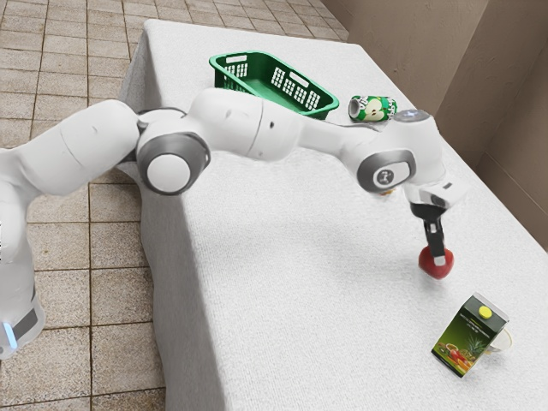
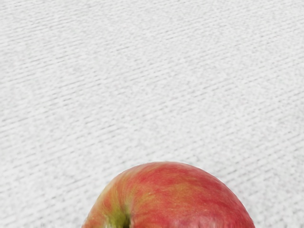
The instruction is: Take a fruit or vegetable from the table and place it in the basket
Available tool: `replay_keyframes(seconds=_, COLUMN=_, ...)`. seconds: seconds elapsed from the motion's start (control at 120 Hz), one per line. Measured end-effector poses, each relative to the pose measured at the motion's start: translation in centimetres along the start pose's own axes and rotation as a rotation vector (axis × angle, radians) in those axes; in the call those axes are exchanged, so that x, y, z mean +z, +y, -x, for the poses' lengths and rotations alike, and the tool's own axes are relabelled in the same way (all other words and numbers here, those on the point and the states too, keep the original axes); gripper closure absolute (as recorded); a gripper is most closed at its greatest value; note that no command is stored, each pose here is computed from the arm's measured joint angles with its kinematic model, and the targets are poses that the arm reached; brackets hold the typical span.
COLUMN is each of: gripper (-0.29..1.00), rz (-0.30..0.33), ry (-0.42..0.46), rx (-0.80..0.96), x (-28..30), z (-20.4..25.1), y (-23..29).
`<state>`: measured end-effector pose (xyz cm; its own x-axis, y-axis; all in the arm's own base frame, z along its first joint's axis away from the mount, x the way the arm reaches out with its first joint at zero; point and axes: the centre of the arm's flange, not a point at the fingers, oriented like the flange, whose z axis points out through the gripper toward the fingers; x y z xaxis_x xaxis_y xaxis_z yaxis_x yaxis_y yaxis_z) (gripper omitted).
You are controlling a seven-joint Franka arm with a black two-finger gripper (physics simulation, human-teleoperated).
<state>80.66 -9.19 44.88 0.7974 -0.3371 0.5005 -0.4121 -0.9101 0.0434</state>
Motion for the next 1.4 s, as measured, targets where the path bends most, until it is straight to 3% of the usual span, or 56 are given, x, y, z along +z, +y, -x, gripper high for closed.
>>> replay_keyframes(seconds=0.092, gripper=0.02, rz=-0.056, ry=-0.098, rx=0.037, x=-11.2, z=-0.5, y=0.5)
replay_keyframes(seconds=0.208, gripper=0.02, rz=-0.053, ry=-0.227, rx=0.065, x=-15.1, z=0.8, y=2.6)
replay_keyframes(seconds=0.258, gripper=0.02, rz=-0.128, ry=-0.215, rx=0.059, x=-22.2, z=1.2, y=2.7)
replay_keyframes(seconds=0.292, gripper=0.02, rz=-0.226, ry=-0.155, rx=0.016, x=-32.7, z=2.2, y=1.2)
replay_keyframes(seconds=0.342, gripper=0.02, rz=-0.441, ry=-0.098, rx=-0.137, x=-49.4, z=8.4, y=-4.5)
replay_keyframes(seconds=0.392, gripper=0.02, rz=-0.625, ry=-0.208, rx=-0.358, x=-57.1, z=18.0, y=-12.7)
replay_keyframes(seconds=0.45, gripper=0.02, rz=-0.696, ry=-0.337, rx=-0.651, x=-62.5, z=31.0, y=-20.5)
replay_keyframes(seconds=0.5, gripper=0.02, rz=-0.718, ry=-0.404, rx=-0.845, x=-65.9, z=40.0, y=-23.6)
replay_keyframes(seconds=0.533, gripper=0.02, rz=-0.716, ry=-0.428, rx=-0.908, x=-66.8, z=42.9, y=-24.1)
replay_keyframes(seconds=0.575, gripper=0.02, rz=-0.693, ry=-0.442, rx=-0.903, x=-66.0, z=42.6, y=-24.0)
replay_keyframes(seconds=0.608, gripper=0.02, rz=-0.648, ry=-0.433, rx=-0.851, x=-63.9, z=40.0, y=-23.7)
replay_keyframes(seconds=0.675, gripper=0.02, rz=-0.499, ry=-0.445, rx=-0.744, x=-55.4, z=33.9, y=-24.1)
replay_keyframes(seconds=0.742, gripper=0.02, rz=-0.385, ry=-0.437, rx=-0.599, x=-49.0, z=26.6, y=-20.7)
replay_keyframes(seconds=0.833, gripper=0.02, rz=-0.285, ry=-0.424, rx=-0.466, x=-44.4, z=20.8, y=-15.8)
replay_keyframes(seconds=1.042, gripper=0.02, rz=-0.253, ry=-0.383, rx=-0.519, x=-46.3, z=22.4, y=-17.1)
replay_keyframes(seconds=1.117, gripper=0.02, rz=-0.320, ry=-0.257, rx=-0.419, x=-53.8, z=19.3, y=-12.1)
replay_keyframes(seconds=1.167, gripper=0.02, rz=-0.327, ry=-0.235, rx=-0.346, x=-54.4, z=17.1, y=-9.1)
replay_keyframes(seconds=1.25, gripper=0.02, rz=-0.332, ry=-0.282, rx=-0.245, x=-48.3, z=12.4, y=-6.7)
replay_keyframes(seconds=1.333, gripper=0.02, rz=-0.254, ry=-0.350, rx=0.007, x=-35.3, z=4.3, y=4.2)
replay_keyframes(seconds=1.4, gripper=0.02, rz=-0.240, ry=-0.385, rx=0.078, x=-28.5, z=2.4, y=7.4)
